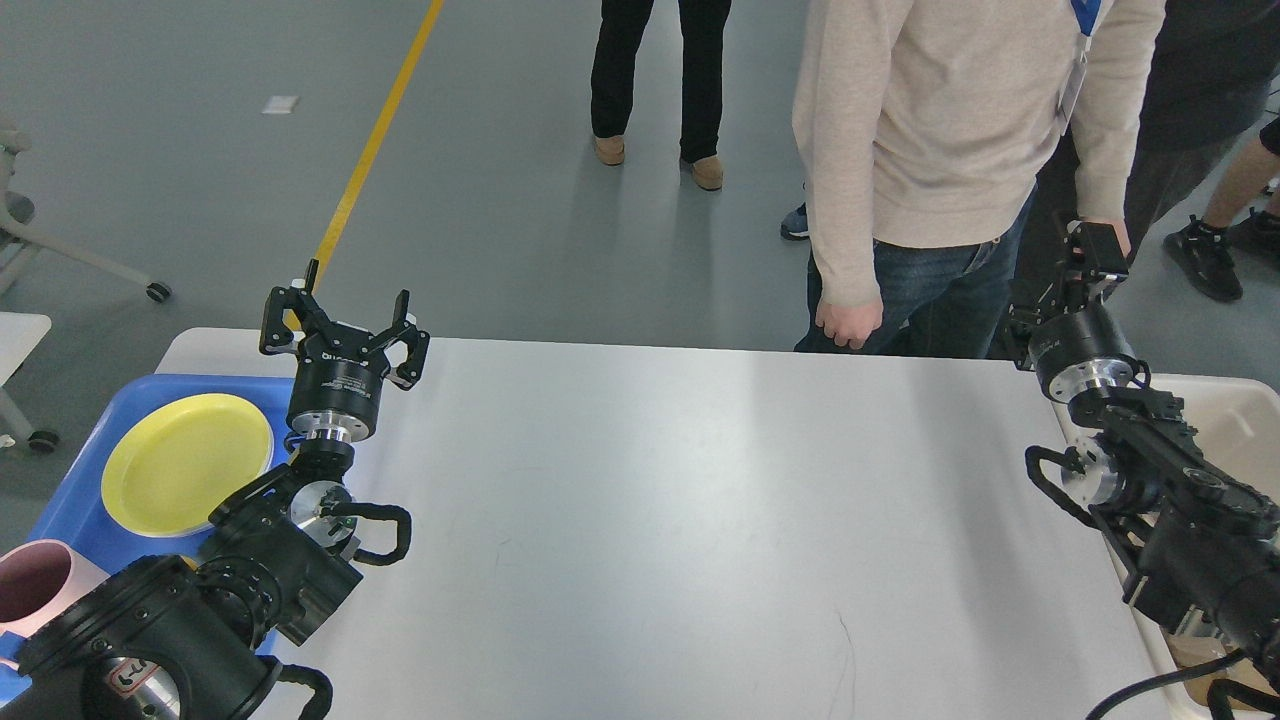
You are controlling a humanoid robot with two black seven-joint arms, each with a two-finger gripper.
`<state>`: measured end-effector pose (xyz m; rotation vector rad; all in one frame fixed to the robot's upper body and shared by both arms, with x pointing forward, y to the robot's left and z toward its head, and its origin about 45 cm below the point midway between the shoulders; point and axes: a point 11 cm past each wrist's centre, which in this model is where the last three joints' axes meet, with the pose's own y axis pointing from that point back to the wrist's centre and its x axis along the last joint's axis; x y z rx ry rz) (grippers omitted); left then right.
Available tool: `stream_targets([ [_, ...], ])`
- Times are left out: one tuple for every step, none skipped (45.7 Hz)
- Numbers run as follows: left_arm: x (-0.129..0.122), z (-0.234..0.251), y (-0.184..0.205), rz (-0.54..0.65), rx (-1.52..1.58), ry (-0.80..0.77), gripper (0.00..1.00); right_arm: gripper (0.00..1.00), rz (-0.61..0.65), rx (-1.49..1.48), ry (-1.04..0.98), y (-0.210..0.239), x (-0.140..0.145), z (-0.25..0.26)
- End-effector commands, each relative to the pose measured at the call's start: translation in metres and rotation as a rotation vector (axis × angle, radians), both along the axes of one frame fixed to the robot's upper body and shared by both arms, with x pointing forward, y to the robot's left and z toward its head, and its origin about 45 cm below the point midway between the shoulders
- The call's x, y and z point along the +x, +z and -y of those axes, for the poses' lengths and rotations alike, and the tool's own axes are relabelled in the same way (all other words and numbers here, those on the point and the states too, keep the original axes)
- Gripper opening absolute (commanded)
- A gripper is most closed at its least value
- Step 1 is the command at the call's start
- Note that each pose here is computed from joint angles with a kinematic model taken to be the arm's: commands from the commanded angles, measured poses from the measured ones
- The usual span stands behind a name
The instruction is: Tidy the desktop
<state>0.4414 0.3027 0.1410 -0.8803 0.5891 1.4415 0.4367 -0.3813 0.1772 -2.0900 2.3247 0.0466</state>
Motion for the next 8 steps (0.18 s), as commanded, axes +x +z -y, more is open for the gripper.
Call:
stream_targets([
  [0.0000,0.0002,-0.0001,0.000,-0.001,0.000,0.96,1.00,0.005,0.050,0.004,-0.0053,-0.0012,-0.0126],
  [0.0000,-0.0006,0.0002,0.000,0.000,0.001,0.96,1.00,0.007,0.054,0.002,-0.0049,-0.0009,-0.0126],
  [0.0000,-0.0006,0.0002,0.000,0.000,0.001,0.96,1.00,0.006,0.057,0.000,-0.0061,-0.0017,-0.0125],
  [0.0000,0.0004,-0.0001,0.000,0.000,-0.001,0.96,1.00,0.006,0.060,-0.001,-0.0063,-0.0018,-0.0130],
  [0.0000,0.0004,-0.0001,0.000,0.000,-0.001,0.96,1.00,0.007,0.063,0.000,-0.0066,-0.0017,-0.0143],
  [0.0000,0.0002,-0.0001,0.000,-0.001,0.000,0.96,1.00,0.007,0.065,0.002,-0.0066,-0.0015,-0.0154],
  [0.0000,0.0004,-0.0001,0.000,0.000,-0.001,0.96,1.00,0.008,0.069,0.003,-0.0069,-0.0014,-0.0166],
  [0.0000,0.0004,-0.0001,0.000,0.000,-0.001,0.96,1.00,0.009,0.072,0.005,-0.0070,-0.0011,-0.0185],
])
